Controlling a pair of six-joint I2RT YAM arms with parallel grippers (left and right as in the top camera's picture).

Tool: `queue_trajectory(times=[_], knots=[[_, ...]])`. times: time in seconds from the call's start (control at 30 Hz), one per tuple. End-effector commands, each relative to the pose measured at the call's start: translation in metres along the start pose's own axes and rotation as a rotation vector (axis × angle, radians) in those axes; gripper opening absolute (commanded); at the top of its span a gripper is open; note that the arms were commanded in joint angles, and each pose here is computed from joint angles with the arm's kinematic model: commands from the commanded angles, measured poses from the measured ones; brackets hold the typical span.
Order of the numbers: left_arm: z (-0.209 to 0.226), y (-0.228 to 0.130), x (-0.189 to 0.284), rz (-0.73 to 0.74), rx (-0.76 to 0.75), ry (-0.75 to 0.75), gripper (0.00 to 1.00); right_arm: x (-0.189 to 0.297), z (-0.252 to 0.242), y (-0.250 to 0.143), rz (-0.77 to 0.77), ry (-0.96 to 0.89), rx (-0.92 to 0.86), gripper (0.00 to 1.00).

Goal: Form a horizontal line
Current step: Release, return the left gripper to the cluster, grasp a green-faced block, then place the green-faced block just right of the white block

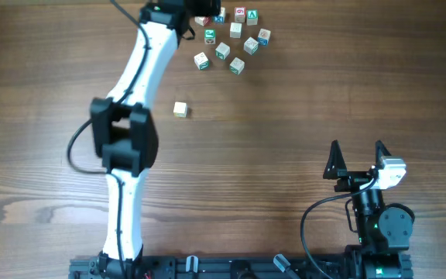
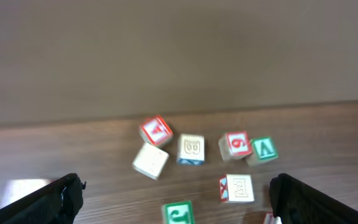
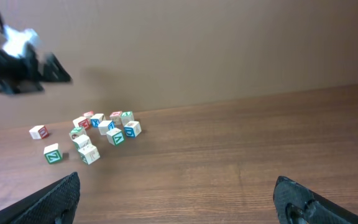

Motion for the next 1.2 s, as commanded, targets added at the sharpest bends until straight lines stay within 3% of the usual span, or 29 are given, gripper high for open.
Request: queue_trajectory(times=[0.0,0.13,0.27,0.4,0.47,0.63,0.8,0.97,1.17], knots=[[-0.012,-0.03,-0.038,0.046,0.06,-0.106,0.99,0.0,0.001,0.001,-0.003,0.011,0.018,1.0],[-0.019,-0.071,-0.069,0.127,0.06,-0.112,0.97,0.0,0.001,0.001,-0.003,0.011,0.018,1.0],[-0.02,-0.089,-0.08,0.169,0.063,-0.112,0.9,0.0,0.001,0.001,-0.003,0.011,0.018,1.0],[-0.02,-0.095,-0.081,0.192,0.064,-0.112,0.7,0.0,0.001,0.0,-0.003,0.011,0.017,1.0],[-0.02,-0.095,-0.08,0.199,0.064,-0.112,0.5,0.0,0.001,0.001,-0.003,0.011,0.018,1.0],[-0.02,-0.088,-0.07,0.211,0.054,-0.113,0.28,0.0,0.001,0.001,-0.003,0.011,0.018,1.0],[-0.01,-0.048,-0.03,0.17,0.039,-0.022,0.25,0.0,0.001,0.001,-0.003,0.011,0.018,1.0],[-0.007,0.005,0.041,0.123,0.036,0.012,0.22,0.0,0.001,0.001,-0.003,0.011,0.018,1.0],[-0.01,0.028,0.13,0.181,0.035,0.01,0.22,0.0,0.001,0.001,-0.003,0.011,0.018,1.0]])
Point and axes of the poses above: each gripper's point midway between its finger pads, its own x axis back along the fingers, its own z axis along the line the jaws close on, y = z × x, the point moved 7 cm from there along x, back along the fingers, and after that the axes turned 13 degrees about -x, right-handed, at the moved point
